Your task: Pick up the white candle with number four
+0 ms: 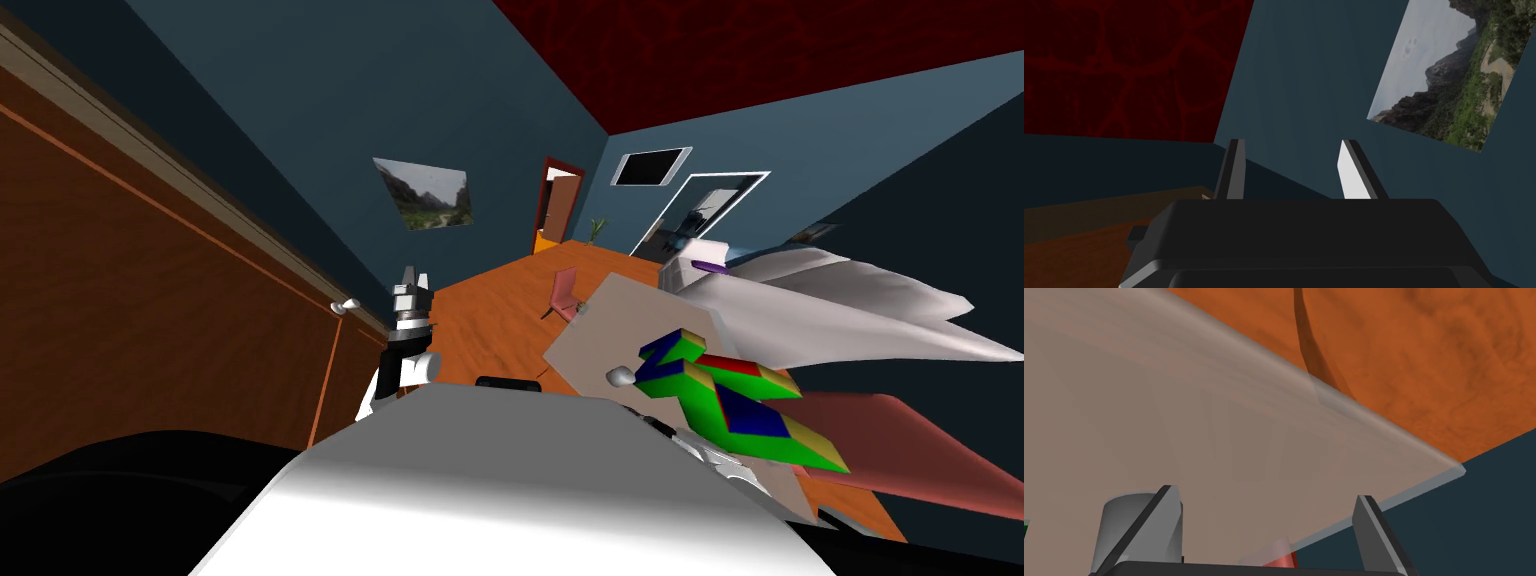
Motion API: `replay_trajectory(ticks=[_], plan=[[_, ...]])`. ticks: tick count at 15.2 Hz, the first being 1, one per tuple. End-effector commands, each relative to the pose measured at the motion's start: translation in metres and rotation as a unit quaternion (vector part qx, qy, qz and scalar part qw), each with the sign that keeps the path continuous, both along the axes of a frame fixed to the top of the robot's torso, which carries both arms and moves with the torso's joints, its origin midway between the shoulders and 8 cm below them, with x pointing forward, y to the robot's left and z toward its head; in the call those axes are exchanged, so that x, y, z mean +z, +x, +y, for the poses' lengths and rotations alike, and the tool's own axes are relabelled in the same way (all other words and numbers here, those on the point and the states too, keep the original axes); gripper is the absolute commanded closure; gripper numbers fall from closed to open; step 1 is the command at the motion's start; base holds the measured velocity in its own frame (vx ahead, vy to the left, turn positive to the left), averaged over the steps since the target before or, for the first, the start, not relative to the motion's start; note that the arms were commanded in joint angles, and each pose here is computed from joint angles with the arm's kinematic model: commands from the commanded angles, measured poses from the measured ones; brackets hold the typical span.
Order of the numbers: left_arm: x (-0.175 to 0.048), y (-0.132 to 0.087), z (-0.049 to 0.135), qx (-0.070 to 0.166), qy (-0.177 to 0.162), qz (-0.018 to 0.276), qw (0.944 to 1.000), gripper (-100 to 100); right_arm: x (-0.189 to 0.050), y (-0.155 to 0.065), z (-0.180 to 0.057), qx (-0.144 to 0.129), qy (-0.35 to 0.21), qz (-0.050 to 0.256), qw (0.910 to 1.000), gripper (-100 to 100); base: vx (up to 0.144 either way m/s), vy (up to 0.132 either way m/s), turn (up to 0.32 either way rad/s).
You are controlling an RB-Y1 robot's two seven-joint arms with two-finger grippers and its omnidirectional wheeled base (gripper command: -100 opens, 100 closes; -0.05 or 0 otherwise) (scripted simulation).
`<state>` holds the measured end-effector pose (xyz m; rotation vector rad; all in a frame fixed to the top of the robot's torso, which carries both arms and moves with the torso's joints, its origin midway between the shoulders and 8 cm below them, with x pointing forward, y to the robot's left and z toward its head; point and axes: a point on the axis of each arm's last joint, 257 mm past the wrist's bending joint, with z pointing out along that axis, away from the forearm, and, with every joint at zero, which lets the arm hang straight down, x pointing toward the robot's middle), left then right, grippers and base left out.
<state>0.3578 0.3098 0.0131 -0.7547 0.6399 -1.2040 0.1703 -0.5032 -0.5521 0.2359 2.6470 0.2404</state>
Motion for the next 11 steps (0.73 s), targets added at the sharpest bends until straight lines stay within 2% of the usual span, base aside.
replay_trajectory(ticks=[1, 2, 3, 5, 6, 7, 8, 11], plan=[[0.000, 0.000, 0.000, 0.000, 0.000, 0.000, 1.0000, 0, 0.005, 0.002, -0.027, -0.004, -0.026, 0.004, 0.9996, -100, 0.000, -0.005, 0.160], [0.000, 0.000, 0.000, 0.000, 0.000, 0.000, 1.0000, 0, 0.005, 0.000, -0.030, -0.006, -0.029, 0.006, 0.9996, -100, 0.002, -0.007, 0.035], [0.000, 0.000, 0.000, 0.000, 0.000, 0.000, 1.0000, 0, 0.013, 0.004, -0.053, -0.008, -0.053, 0.007, 0.9985, -100, 0.001, 0.002, 0.124], [0.000, 0.000, 0.000, 0.000, 0.000, 0.000, 1.0000, 0, 0.013, 0.001, -0.057, -0.010, -0.056, 0.009, 0.9983, -100, 0.003, -0.001, 0.096], [0.000, 0.000, 0.000, 0.000, 0.000, 0.000, 1.0000, 0, 0.022, 0.004, -0.079, -0.014, -0.079, 0.010, 0.9968, -100, 0.004, 0.001, 0.111], [0.000, 0.000, 0.000, 0.000, 0.000, 0.000, 1.0000, 0, 0.022, 0.003, -0.081, -0.015, -0.080, 0.011, 0.9966, -100, 0.004, 0.001, 0.120], [0.000, 0.000, 0.000, 0.000, 0.000, 0.000, 1.0000, 0, 0.030, 0.004, -0.102, -0.019, -0.101, 0.013, 0.9946, -100, 0.007, 0.002, 0.165], [0.000, 0.000, 0.000, 0.000, 0.000, 0.000, 1.0000, 0, 0.030, 0.004, -0.102, -0.019, -0.101, 0.013, 0.9946, -100, 0.006, -0.002, 0.054]])
